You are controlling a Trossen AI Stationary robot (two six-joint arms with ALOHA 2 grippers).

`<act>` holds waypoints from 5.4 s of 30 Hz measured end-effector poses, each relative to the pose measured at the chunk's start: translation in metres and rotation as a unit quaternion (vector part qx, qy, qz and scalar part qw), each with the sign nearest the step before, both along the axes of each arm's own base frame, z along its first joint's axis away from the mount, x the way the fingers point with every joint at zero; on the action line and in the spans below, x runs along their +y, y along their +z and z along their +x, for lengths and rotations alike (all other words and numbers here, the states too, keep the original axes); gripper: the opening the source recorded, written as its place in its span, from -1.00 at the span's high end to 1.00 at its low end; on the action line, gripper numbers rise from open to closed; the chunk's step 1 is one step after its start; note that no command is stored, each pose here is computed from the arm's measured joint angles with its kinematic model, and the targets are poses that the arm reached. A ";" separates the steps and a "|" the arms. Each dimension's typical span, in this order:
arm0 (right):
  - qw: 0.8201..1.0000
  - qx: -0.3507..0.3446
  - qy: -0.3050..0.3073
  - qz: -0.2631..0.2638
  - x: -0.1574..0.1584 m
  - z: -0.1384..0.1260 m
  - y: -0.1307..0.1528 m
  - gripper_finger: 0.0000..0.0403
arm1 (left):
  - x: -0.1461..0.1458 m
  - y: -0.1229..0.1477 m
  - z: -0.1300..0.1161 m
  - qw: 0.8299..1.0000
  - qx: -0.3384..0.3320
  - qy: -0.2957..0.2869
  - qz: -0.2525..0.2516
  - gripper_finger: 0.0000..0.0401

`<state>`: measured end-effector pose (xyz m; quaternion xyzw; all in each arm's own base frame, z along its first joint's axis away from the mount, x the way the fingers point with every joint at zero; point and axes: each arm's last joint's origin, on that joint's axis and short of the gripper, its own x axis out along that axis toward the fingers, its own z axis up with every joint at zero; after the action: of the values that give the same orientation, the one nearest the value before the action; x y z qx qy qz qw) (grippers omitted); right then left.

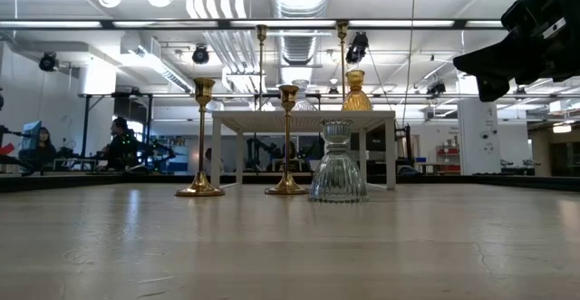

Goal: Pick & Place candle stick holders
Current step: Put the left small gold candlestick on the shelf

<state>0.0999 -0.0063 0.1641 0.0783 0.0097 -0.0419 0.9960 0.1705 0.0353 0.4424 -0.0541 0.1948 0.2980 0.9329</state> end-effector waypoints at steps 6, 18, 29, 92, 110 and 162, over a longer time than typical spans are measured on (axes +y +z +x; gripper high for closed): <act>1.000 0.000 0.000 0.000 0.000 0.000 0.000 0.96 | 0.000 -0.010 -0.007 1.000 -0.003 0.017 0.008 -0.26; 1.000 0.000 0.000 0.000 0.000 0.000 0.000 0.96 | -0.009 -0.080 -0.030 0.995 -0.052 -0.073 -0.052 -0.26; 1.000 0.000 0.000 0.000 0.000 0.000 0.000 0.96 | -0.015 -0.171 -0.016 0.974 0.000 -0.224 -0.037 -0.26; 1.000 0.000 0.000 0.000 0.000 0.000 0.000 0.96 | -0.049 -0.233 0.021 0.896 0.168 -0.402 -0.091 -0.26; 1.000 0.000 0.000 0.000 0.000 0.000 0.000 0.96 | -0.036 -0.267 0.015 0.978 0.100 -0.178 -0.052 -0.26; 1.000 0.000 0.000 0.000 0.000 0.000 0.000 0.96 | -0.025 -0.259 0.032 0.988 -0.020 -0.147 -0.033 0.91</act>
<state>0.0999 -0.0063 0.1641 0.0783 0.0098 -0.0417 0.9960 0.2029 0.0099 0.1834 -0.0619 0.1914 0.1501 0.9680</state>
